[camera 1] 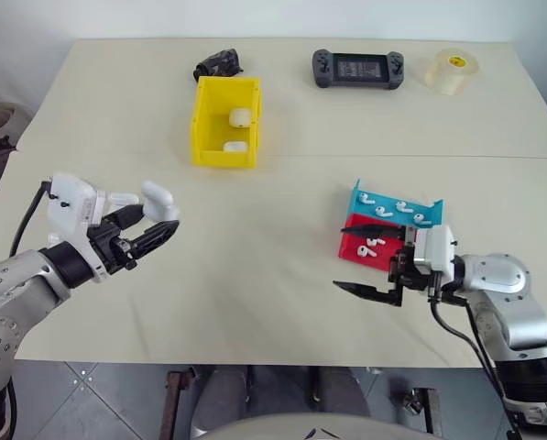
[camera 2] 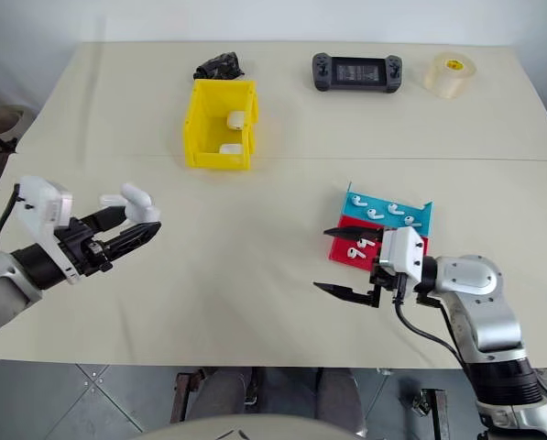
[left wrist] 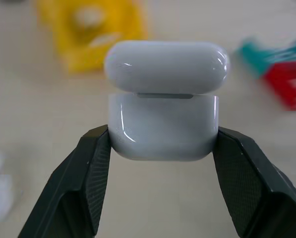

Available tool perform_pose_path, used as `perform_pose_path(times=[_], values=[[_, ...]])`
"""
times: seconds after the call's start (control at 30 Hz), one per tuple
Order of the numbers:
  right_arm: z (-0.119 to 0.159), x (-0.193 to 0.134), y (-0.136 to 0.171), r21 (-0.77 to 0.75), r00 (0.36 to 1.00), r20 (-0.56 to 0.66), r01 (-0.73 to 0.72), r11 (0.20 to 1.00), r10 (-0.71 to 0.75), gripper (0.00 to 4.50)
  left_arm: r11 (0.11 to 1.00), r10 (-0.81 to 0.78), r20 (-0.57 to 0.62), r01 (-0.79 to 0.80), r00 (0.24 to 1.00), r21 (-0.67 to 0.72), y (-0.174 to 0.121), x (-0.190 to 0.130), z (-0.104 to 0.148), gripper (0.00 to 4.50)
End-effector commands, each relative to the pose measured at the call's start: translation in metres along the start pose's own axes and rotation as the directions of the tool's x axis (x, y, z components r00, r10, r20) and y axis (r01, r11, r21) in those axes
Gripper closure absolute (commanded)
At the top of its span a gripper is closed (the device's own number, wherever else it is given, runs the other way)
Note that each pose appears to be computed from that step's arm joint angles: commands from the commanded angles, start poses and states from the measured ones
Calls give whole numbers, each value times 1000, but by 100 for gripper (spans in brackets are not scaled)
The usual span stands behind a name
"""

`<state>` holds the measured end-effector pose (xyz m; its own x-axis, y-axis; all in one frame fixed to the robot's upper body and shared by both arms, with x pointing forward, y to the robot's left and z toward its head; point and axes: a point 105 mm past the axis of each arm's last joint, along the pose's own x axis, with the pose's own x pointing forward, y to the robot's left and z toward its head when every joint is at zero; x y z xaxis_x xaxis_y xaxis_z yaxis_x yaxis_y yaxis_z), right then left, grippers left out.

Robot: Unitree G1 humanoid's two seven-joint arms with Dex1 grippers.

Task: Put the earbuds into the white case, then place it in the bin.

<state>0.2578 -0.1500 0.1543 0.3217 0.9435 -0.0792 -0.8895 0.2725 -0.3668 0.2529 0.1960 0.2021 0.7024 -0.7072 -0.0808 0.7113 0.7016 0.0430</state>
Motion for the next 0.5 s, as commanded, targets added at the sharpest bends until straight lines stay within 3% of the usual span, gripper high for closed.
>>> perform_pose_path(times=[0.03, 0.27, 0.5], values=[[8, -14, -1, -16, 999, -14, 44, 999, -45, 0, 972, -211, 119, 196, 970, 127, -20, 2, 11, 176], [7, -50, 8, -5, 973, -115, 202, 979, -201, 0, 798, -588, 178, 529, 789, 288, -61, 36, -14, 176], [8, -83, 29, 2, 929, -225, 302, 953, -293, 0, 717, -694, 311, 585, 649, 380, -83, 68, -17, 176]])
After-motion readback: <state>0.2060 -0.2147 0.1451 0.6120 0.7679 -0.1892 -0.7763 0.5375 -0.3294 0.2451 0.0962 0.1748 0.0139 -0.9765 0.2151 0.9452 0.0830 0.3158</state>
